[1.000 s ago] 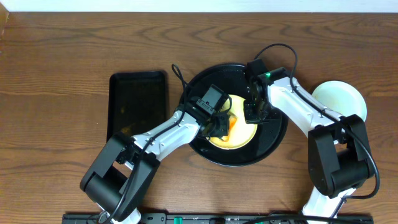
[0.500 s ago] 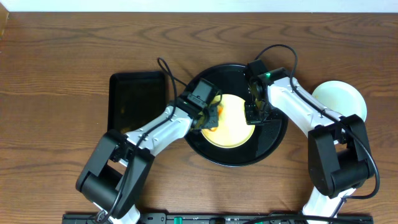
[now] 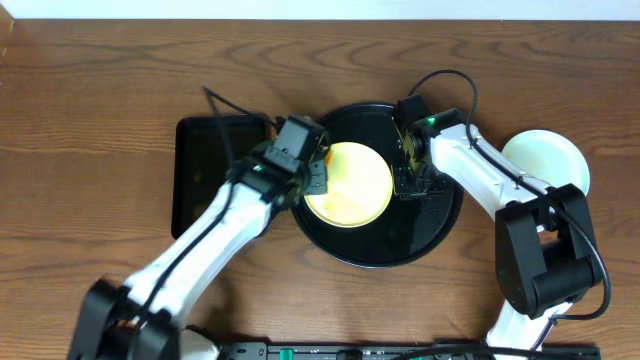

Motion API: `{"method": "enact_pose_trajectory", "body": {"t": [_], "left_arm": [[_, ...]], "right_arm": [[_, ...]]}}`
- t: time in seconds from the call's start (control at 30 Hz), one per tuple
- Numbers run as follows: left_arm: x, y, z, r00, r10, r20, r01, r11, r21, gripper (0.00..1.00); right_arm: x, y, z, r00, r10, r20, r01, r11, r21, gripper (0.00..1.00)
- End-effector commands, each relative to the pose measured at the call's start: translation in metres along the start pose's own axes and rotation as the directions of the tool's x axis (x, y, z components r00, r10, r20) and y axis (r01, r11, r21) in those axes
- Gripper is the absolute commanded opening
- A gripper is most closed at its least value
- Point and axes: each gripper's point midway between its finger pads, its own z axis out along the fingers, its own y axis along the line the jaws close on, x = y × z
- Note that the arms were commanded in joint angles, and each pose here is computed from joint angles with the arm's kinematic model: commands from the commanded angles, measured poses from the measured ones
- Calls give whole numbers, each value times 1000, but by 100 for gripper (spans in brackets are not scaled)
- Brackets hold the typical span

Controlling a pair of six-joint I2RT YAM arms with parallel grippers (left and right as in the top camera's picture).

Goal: Clean dirty plates on tray and stack at the side
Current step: 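Bring the sponge over and scrub the yellow plate with the left gripper, then return the sponge to the black rectangular tray with the left gripper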

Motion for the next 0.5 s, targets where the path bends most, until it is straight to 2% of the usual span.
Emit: {"method": "enact_pose_trajectory", "body": {"t": [0.0,0.13,0.33,0.47], "left_arm": [[-12,24,-13,999,28,34,-25,997,-79,8],[-12,57,-16,1000,-21,10,22,988,-152,8],[-26,112,-22,990,-138,39,143,961,-235,8],[-24,142,-17,978,-206,24,205,945,-256,8]], "right_arm": [[-3,7,-2,1000,-9,24,10,999,-30,32],[-15,25,-5,998,-9,63,16,993,-120,34],[-28,45,-10,994,-10,109,35,974,-224,44],[-27,51,-11,994,-13,104,40,966,-256,44]]}}
